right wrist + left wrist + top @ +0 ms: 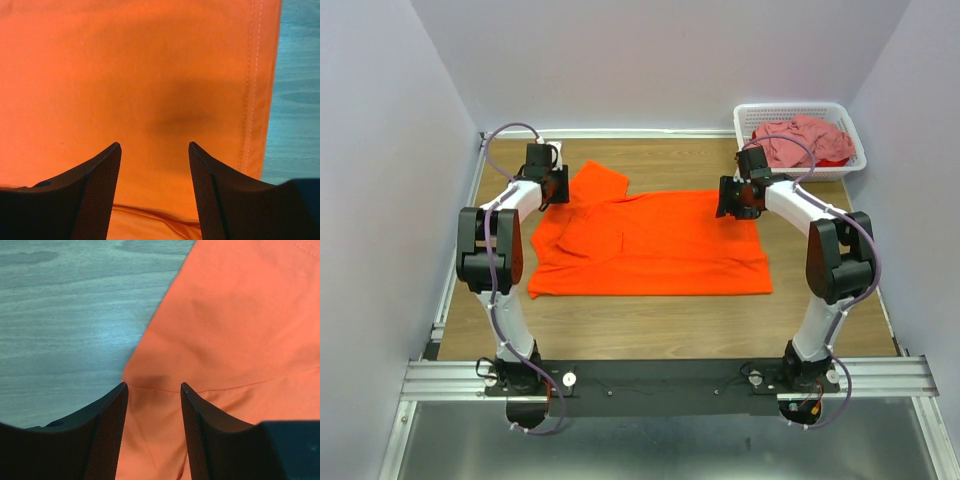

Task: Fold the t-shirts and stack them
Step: Fold the tshirt

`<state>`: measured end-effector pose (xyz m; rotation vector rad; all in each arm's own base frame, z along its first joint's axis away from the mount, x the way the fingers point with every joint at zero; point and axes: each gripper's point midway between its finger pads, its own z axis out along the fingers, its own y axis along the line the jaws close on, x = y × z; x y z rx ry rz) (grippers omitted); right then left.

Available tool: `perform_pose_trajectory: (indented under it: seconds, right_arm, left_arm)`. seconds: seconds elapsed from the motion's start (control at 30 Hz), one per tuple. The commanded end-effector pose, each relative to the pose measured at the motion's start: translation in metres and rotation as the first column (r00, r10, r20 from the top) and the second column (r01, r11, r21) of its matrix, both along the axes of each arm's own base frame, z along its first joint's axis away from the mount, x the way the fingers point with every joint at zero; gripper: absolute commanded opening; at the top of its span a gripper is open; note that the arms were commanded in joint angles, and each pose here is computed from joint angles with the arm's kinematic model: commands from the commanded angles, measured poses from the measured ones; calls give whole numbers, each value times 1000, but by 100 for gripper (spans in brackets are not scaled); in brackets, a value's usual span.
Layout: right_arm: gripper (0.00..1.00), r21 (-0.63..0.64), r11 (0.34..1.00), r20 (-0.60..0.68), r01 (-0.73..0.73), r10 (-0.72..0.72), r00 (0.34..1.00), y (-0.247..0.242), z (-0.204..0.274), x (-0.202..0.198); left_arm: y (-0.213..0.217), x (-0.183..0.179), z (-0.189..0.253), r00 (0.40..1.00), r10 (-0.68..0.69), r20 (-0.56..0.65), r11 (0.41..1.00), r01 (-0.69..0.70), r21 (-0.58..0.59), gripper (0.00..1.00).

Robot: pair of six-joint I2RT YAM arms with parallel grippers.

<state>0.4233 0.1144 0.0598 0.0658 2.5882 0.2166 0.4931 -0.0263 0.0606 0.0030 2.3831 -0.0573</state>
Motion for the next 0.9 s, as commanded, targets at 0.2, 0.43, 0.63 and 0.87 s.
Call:
perform_pose_trajectory:
  seconds: [0.2, 0.43, 0.63, 0.87]
  right_arm:
    - [64, 9, 1000, 44, -8, 7, 999, 3, 9, 7]
    - [64, -12, 1000, 37, -13, 13, 999, -1, 6, 1]
    - [64, -9, 1000, 42, -22, 22, 999, -1, 8, 1]
    - [64, -12, 999, 50, -30, 30, 998, 0, 11, 1]
  left_arm:
    - [19, 6, -1, 993, 114, 18, 993, -114, 33, 53]
    - [16, 5, -23, 994, 101, -33, 995, -100, 29, 52]
    - [20, 2, -39, 991, 116, -63, 992, -113, 52, 49]
    - [23, -5, -56, 987, 118, -110, 991, -110, 73, 44]
